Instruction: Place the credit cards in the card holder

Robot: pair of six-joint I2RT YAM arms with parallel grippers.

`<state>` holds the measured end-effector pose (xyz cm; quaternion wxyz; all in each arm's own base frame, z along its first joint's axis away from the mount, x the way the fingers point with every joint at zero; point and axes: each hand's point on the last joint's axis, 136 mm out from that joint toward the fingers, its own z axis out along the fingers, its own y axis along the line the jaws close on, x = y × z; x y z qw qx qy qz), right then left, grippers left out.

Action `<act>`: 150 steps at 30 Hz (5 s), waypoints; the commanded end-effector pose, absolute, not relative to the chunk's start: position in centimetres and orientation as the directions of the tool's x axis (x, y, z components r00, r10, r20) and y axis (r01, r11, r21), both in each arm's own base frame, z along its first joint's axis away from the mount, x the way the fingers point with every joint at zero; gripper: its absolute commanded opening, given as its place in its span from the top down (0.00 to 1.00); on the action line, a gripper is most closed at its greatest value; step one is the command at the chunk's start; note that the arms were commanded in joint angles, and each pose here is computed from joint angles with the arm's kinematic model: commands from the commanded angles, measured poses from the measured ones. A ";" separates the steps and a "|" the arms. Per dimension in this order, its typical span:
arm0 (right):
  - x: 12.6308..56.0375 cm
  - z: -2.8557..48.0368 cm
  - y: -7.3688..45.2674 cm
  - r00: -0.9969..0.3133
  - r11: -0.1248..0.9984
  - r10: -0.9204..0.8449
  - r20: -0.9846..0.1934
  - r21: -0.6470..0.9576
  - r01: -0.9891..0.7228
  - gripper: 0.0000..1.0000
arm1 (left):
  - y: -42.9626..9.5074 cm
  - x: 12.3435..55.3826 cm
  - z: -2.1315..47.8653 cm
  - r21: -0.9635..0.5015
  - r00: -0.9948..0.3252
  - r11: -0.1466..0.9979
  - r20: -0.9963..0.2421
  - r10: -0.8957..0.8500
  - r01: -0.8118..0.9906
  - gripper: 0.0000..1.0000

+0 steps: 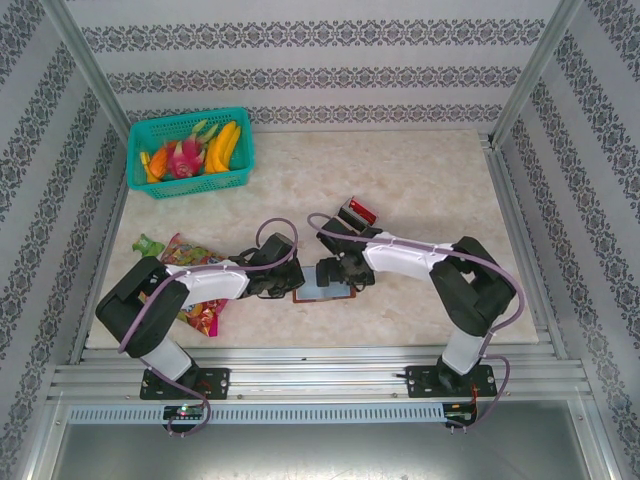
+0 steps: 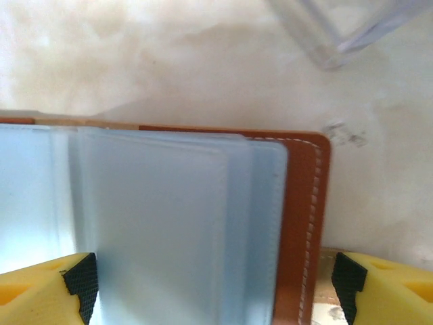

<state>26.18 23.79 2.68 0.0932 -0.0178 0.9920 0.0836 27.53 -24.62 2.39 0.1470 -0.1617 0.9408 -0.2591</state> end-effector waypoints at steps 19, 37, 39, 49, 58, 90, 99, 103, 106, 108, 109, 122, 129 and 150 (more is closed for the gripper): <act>26.0 7.0 28.9 -0.977 0.894 -0.045 -0.209 0.428 -0.132 0.75 | -23.8 26.9 1.5 -0.448 -0.933 0.878 -0.216 -0.288 -0.168 0.94; 22.7 -3.8 20.7 -0.998 0.973 0.070 -0.009 0.220 0.066 0.80 | -21.9 25.3 -1.7 -0.366 -0.939 0.907 -0.186 -0.290 -0.207 0.96; 23.4 -2.1 21.8 -0.998 0.965 0.041 -0.045 0.260 0.028 0.79 | -22.1 25.5 -1.0 -0.388 -0.938 0.903 -0.203 -0.282 -0.187 0.95; 29.1 10.2 24.2 -0.955 0.893 -0.028 -0.296 0.422 -0.157 0.63 | -25.6 29.5 7.4 -0.499 -0.907 0.865 -0.342 -0.245 -0.046 0.80; 34.5 13.1 19.4 -0.914 0.948 -0.048 -0.403 0.268 -0.168 0.59 | -28.5 34.4 11.5 -0.556 -0.885 0.831 -0.385 -0.263 -0.005 0.68; 41.9 11.1 19.9 -0.972 0.762 0.081 -0.219 0.642 -0.081 0.32 | -31.6 42.8 6.6 -0.724 -0.881 0.661 -0.162 -0.445 -0.201 0.55; 40.6 10.9 15.9 -0.959 0.903 0.064 -0.277 0.425 -0.063 0.30 | -31.4 42.6 6.0 -0.711 -0.883 0.672 -0.160 -0.441 -0.207 0.59; 40.5 11.0 14.5 -0.947 0.963 -0.028 -0.320 0.246 -0.112 0.30 | -31.1 42.2 5.6 -0.697 -0.886 0.682 -0.151 -0.439 -0.220 0.60; 40.2 10.5 14.5 -0.942 0.979 -0.104 -0.320 0.136 -0.154 0.30 | -30.7 41.8 5.5 -0.695 -0.884 0.685 -0.156 -0.442 -0.220 0.55; 40.1 10.4 14.4 -0.932 0.984 -0.143 -0.332 0.054 -0.170 0.30 | -30.6 41.5 5.9 -0.699 -0.884 0.684 -0.165 -0.437 -0.207 0.52; 40.0 10.4 14.4 -0.928 0.984 -0.157 -0.338 0.027 -0.177 0.30 | -30.6 41.4 6.0 -0.697 -0.884 0.687 -0.170 -0.435 -0.204 0.52; 40.2 10.3 15.1 -0.908 0.967 -0.256 -0.333 -0.099 -0.237 0.29 | -30.8 40.9 5.0 -0.691 -0.898 0.693 -0.150 -0.415 -0.205 0.52; 40.4 10.0 15.3 -0.900 0.954 -0.292 -0.323 -0.158 -0.253 0.28 | -29.9 40.3 3.7 -0.649 -0.897 0.721 -0.132 -0.422 -0.244 0.57; 40.9 10.7 14.3 -0.887 0.930 -0.322 -0.331 -0.287 -0.231 0.41 | -29.9 40.0 3.4 -0.640 -0.901 0.729 -0.131 -0.415 -0.243 0.59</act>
